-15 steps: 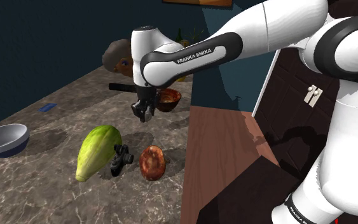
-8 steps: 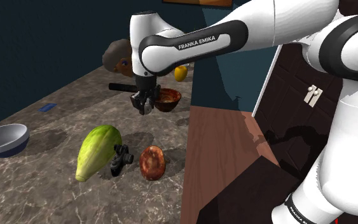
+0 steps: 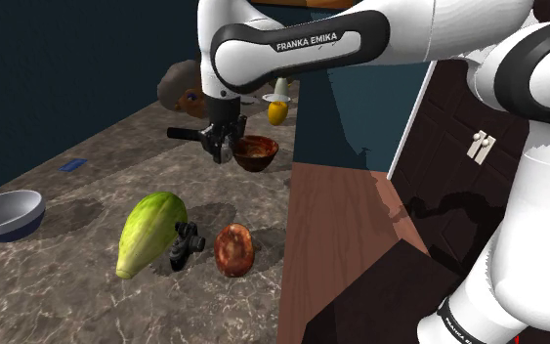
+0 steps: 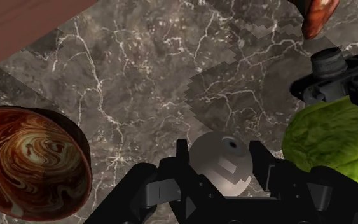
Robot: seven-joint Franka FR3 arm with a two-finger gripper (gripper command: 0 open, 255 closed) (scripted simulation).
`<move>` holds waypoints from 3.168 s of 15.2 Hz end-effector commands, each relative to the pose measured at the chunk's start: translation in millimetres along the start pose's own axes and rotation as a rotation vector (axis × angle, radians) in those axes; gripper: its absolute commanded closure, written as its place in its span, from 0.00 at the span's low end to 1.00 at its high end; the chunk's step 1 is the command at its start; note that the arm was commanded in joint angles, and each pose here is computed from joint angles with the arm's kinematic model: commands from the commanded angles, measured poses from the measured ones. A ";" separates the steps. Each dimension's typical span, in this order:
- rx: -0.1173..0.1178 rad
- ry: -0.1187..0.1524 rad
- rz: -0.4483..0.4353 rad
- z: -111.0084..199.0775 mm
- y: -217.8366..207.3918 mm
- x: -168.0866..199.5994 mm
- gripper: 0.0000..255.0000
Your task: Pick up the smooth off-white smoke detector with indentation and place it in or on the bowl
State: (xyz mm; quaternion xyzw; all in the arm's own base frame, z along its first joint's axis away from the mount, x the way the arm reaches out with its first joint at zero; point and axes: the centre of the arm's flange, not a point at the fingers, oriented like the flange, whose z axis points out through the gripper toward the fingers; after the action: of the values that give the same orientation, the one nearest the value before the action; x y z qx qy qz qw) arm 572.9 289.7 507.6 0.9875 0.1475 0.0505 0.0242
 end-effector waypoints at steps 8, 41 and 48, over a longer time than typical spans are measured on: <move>0.000 0.000 0.000 4.0 97.9 38.2 1.00; 0.000 0.000 0.000 89.9 236.9 86.4 1.00; 0.000 0.000 0.000 76.7 236.9 86.4 0.00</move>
State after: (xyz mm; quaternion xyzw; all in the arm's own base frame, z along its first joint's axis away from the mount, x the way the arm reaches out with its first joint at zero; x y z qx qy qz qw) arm 732.8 86.4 447.0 0.9875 0.1474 0.0504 0.0243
